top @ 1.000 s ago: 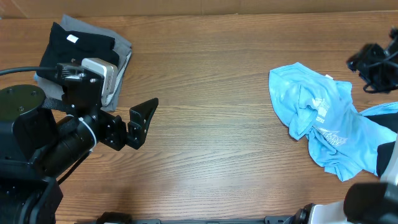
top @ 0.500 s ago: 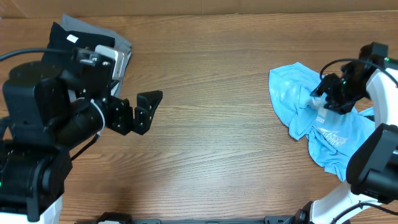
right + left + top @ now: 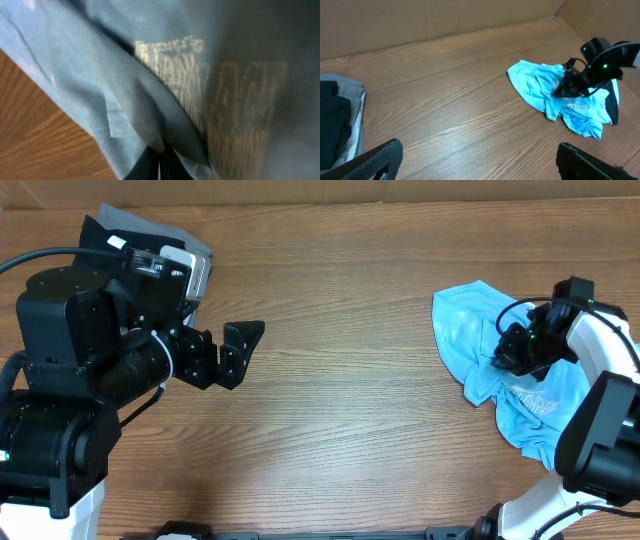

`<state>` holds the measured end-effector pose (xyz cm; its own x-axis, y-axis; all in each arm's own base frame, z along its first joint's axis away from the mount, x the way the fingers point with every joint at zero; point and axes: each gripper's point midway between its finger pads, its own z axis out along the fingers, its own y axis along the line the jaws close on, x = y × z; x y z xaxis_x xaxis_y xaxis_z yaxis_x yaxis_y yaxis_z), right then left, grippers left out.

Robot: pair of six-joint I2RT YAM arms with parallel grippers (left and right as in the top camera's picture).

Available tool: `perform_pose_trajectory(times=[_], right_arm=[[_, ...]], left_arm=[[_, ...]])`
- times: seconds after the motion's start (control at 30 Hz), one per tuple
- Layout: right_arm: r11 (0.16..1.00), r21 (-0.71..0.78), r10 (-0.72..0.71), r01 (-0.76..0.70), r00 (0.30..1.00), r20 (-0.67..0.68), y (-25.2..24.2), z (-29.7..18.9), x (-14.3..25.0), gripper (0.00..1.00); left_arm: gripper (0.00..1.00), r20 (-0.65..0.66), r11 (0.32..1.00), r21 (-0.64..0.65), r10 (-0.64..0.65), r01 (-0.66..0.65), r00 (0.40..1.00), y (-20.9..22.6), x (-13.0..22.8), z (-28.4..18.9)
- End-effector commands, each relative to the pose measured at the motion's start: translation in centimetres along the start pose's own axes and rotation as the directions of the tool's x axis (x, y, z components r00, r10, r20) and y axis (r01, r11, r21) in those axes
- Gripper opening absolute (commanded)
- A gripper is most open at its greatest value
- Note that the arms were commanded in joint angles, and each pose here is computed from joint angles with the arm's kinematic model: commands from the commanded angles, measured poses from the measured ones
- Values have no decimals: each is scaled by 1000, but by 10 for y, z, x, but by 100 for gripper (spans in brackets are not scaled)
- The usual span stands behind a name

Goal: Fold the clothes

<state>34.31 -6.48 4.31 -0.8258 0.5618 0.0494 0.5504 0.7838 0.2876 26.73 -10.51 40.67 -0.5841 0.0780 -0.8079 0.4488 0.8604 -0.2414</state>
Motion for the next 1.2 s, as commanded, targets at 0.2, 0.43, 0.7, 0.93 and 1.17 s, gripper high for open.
perform_pose_trajectory(times=[0.2,0.43,0.7,0.93,1.17], right_arm=[[997,-72,6,19,941,338,21,-149,-59,4],[978,-150,0,146,716,698,46,-317,-70,4],[713,-192,-97,674,366,926,169,-485,19,4],[373,-272,-216,887,368,904,264,-486,127,4],[887,-124,-194,446,600,776,186,-392,40,33]], left_arm=[[100,7,1000,13,16,-16,1000,-2,-3,-2],[100,8,1000,12,17,-17,1000,-2,-3,-2],[100,8,1000,11,17,-17,1000,-2,-3,-2],[100,14,1000,2,19,-19,1000,-1,-5,-3],[100,-11,1000,4,9,-9,1000,-1,2,-3]])
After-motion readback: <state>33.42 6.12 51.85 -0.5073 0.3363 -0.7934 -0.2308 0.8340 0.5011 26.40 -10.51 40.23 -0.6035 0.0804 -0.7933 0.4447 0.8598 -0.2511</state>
